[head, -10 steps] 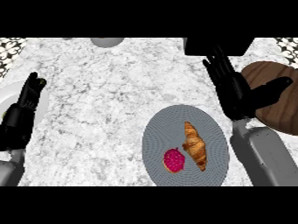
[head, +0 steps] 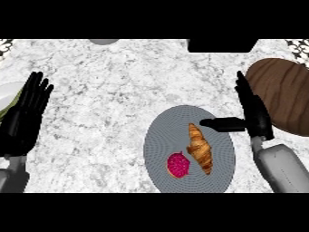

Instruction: Pick the croissant from the placemat and place it in the bowl

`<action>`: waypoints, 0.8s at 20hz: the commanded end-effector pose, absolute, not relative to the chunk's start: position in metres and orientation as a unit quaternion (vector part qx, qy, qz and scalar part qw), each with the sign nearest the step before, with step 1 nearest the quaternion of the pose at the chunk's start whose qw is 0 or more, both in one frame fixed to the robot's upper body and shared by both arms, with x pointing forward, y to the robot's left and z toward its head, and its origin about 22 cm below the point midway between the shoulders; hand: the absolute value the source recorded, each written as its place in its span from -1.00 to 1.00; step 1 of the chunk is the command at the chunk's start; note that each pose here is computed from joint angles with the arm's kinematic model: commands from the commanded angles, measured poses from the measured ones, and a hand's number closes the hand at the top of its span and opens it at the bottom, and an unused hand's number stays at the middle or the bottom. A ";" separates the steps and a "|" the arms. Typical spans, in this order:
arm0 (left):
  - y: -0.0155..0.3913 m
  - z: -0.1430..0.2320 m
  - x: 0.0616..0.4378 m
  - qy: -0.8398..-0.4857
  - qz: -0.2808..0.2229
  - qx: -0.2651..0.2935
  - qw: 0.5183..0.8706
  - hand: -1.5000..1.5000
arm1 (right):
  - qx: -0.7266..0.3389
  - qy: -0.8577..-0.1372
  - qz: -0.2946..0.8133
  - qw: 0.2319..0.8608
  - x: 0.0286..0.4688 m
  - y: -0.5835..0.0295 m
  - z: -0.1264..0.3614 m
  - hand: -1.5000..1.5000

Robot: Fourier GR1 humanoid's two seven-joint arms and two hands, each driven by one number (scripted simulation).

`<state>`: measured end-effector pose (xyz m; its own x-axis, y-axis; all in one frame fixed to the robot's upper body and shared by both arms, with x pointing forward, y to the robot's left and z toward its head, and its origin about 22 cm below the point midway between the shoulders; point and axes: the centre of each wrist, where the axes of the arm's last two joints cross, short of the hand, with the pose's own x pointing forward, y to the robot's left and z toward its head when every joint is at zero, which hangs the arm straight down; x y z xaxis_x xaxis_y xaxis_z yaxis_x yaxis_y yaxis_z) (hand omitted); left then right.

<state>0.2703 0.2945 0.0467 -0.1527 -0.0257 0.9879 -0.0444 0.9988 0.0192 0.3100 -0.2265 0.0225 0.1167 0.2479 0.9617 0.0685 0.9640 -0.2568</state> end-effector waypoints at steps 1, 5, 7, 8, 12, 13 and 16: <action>0.290 0.049 0.269 -0.749 0.022 -0.029 0.661 0.00 | -0.238 -0.629 0.036 0.739 0.291 -0.229 -0.017 -1.00; 0.296 0.046 0.263 -0.746 0.032 -0.045 0.664 0.00 | -0.286 -0.660 0.070 0.691 0.308 -0.226 0.006 -1.00; 0.299 0.072 0.273 -0.749 0.021 -0.038 0.662 0.00 | -0.321 -0.640 0.123 0.687 0.322 -0.247 0.022 -1.00; 0.299 0.061 0.273 -0.755 0.027 -0.038 0.654 0.00 | -0.324 -0.623 0.157 0.694 0.326 -0.258 0.039 -1.00; 0.294 0.061 0.275 -0.744 0.029 -0.045 0.666 0.00 | -0.309 -0.504 0.288 0.753 0.336 -0.264 0.057 -1.00; 0.296 0.061 0.276 -0.755 0.027 -0.045 0.654 0.00 | -0.315 -0.476 0.316 0.758 0.347 -0.258 0.067 -1.00; 0.292 0.059 0.278 -0.747 0.019 -0.048 0.662 0.00 | -0.255 -0.369 0.436 0.780 0.340 -0.248 0.055 -1.00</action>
